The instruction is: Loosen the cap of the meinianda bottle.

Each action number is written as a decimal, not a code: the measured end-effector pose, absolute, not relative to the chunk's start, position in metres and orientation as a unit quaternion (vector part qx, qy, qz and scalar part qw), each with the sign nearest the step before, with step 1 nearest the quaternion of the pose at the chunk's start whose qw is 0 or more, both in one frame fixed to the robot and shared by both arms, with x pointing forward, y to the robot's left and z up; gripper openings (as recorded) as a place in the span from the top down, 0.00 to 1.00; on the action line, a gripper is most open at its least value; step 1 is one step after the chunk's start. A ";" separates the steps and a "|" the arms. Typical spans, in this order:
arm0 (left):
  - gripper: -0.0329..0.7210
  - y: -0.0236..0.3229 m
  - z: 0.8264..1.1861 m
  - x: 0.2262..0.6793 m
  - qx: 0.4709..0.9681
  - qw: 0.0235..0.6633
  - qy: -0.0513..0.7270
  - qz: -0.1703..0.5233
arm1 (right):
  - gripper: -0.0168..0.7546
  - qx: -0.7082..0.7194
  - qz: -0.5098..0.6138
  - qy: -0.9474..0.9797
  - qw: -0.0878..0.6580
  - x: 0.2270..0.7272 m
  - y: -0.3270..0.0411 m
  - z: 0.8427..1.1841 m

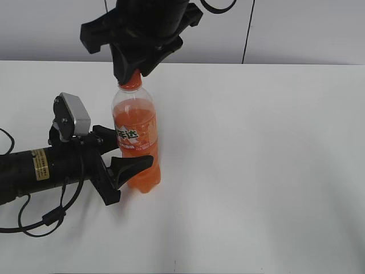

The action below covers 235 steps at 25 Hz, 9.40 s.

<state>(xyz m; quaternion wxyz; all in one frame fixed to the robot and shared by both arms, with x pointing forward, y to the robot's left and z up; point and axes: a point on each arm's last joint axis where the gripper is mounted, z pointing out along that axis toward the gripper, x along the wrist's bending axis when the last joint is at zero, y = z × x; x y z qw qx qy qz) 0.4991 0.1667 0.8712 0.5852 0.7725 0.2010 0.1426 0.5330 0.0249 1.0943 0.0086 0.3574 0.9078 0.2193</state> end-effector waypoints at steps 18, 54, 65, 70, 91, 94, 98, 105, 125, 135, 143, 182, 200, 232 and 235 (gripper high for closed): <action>0.40 0.167 0.871 0.499 0.773 0.585 0.202 0.143 | 0.66 0.259 0.219 0.940 0.030 0.533 0.025 1.094; 0.40 0.167 0.871 0.499 0.773 0.584 0.203 0.142 | 0.66 0.329 0.229 0.916 0.020 0.536 0.028 1.099; 0.40 0.167 0.871 0.500 0.773 0.583 0.204 0.143 | 0.48 0.329 0.227 0.916 0.019 0.539 0.031 1.095; 0.40 0.167 0.871 0.500 0.773 0.583 0.204 0.143 | 0.44 0.331 0.220 0.918 0.016 0.541 0.033 1.088; 0.40 0.167 0.871 0.500 0.774 0.582 0.205 0.143 | 0.62 0.125 0.210 0.967 0.065 0.541 0.033 1.088; 0.40 0.167 0.871 0.500 0.774 0.582 0.205 0.143 | 0.62 0.034 0.202 0.975 0.084 0.541 0.033 1.088; 0.40 0.167 0.871 0.500 0.773 0.582 0.205 0.143 | 0.62 -0.057 0.194 0.974 0.101 0.541 0.033 1.088; 0.40 0.167 0.871 0.500 0.773 0.582 0.206 0.144 | 0.62 -0.159 0.183 0.963 0.120 0.540 0.033 1.089; 0.40 0.167 0.871 0.500 0.773 0.582 0.206 0.144 | 0.27 -0.164 0.172 0.962 0.135 0.541 0.029 1.093; 0.40 0.167 0.871 0.500 0.773 0.582 0.206 0.144 | 0.23 0.053 0.247 0.964 0.081 0.527 0.025 1.121; 0.40 0.167 0.871 0.500 0.773 0.582 0.206 0.144 | 0.23 0.416 0.243 0.876 0.037 0.534 0.018 1.122; 0.40 0.167 0.871 0.500 0.773 0.582 0.206 0.144 | 0.62 0.440 0.217 0.872 0.000 0.542 0.032 1.089; 0.42 0.167 0.871 0.500 0.773 0.582 0.206 0.144 | 0.63 0.047 0.206 0.974 0.081 0.541 0.033 1.090; 0.42 0.167 0.871 0.500 0.774 0.582 0.206 0.144 | 0.50 -0.246 0.168 0.944 0.140 0.541 0.032 1.091; 0.42 0.167 0.871 0.500 0.774 0.582 0.206 0.144 | 0.41 -0.233 0.168 0.947 0.141 0.541 0.031 1.092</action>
